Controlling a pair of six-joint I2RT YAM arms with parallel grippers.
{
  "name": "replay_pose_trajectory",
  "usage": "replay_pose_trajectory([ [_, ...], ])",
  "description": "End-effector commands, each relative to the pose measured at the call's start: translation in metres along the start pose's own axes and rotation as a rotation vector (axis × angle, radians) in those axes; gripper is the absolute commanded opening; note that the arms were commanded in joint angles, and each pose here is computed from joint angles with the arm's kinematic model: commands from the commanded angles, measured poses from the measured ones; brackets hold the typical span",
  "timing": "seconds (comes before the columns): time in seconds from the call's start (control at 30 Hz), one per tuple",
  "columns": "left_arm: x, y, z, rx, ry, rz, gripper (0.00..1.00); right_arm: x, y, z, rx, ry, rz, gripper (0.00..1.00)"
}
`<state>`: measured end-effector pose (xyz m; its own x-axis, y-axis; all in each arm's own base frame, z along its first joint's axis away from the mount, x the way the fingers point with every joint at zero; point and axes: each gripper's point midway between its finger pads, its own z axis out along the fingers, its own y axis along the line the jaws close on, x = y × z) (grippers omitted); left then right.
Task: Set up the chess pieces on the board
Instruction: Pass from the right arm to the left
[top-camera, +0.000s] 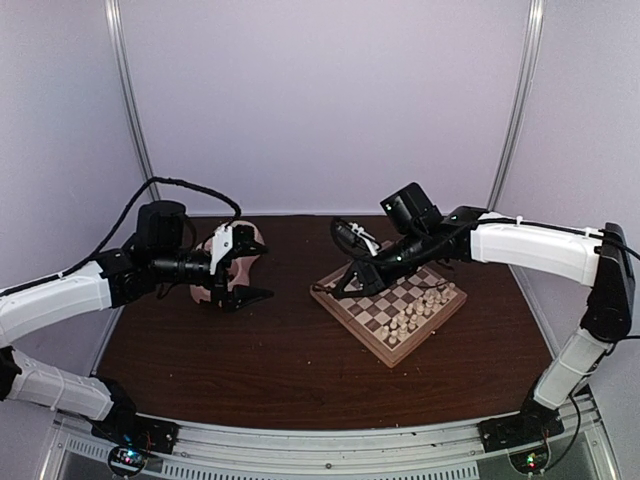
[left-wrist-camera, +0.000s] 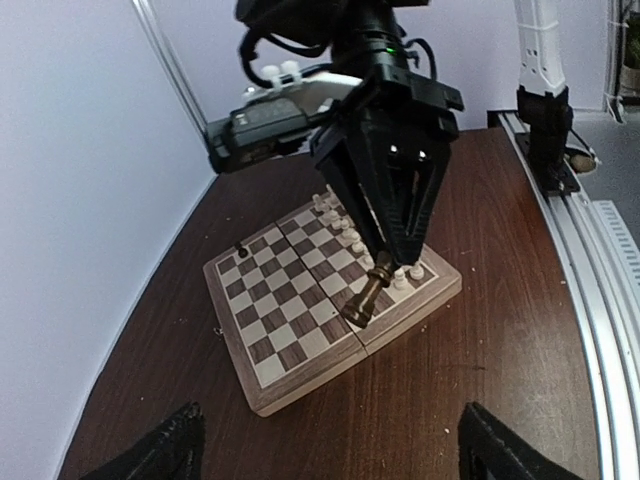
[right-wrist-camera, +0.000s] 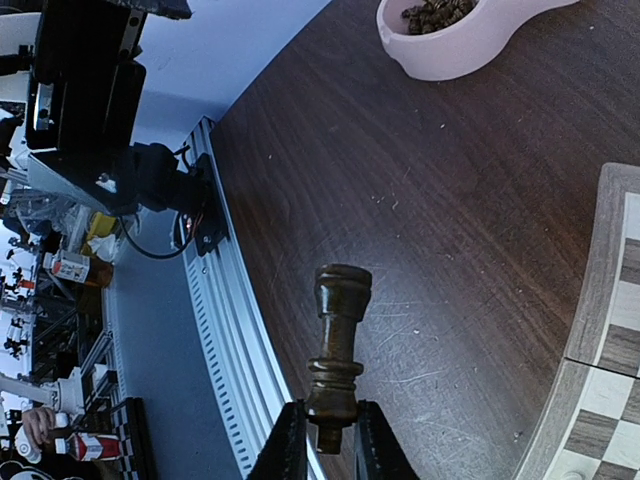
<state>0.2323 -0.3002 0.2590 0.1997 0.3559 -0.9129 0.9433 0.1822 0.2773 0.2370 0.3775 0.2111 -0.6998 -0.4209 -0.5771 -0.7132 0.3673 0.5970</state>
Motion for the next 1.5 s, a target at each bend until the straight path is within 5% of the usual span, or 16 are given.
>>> replay_pose_trajectory([
  [0.0, 0.011, -0.025, 0.008, 0.107, -0.005, 0.19, 0.88, 0.014, 0.009, 0.007, -0.074, 0.099, 0.028, 0.0],
  [0.23, 0.028, -0.029, 0.021, 0.175, 0.088, 0.156, 0.88, 0.018, 0.015, 0.019, -0.133, 0.124, 0.042, 0.0],
  [0.63, 0.04, -0.029, 0.045, 0.198, 0.148, 0.157, 0.7, 0.007, 0.02, 0.039, -0.183, 0.118, 0.047, 0.0],
  [0.83, 0.044, -0.026, 0.054, 0.189, 0.159, 0.151, 0.69, -0.003, 0.027, 0.045, -0.22, 0.092, 0.045, 0.0],
  [1.47, 0.041, -0.026, 0.065, 0.19, 0.147, 0.172, 0.24, -0.013, 0.027, 0.054, -0.241, 0.058, 0.056, 0.0],
])
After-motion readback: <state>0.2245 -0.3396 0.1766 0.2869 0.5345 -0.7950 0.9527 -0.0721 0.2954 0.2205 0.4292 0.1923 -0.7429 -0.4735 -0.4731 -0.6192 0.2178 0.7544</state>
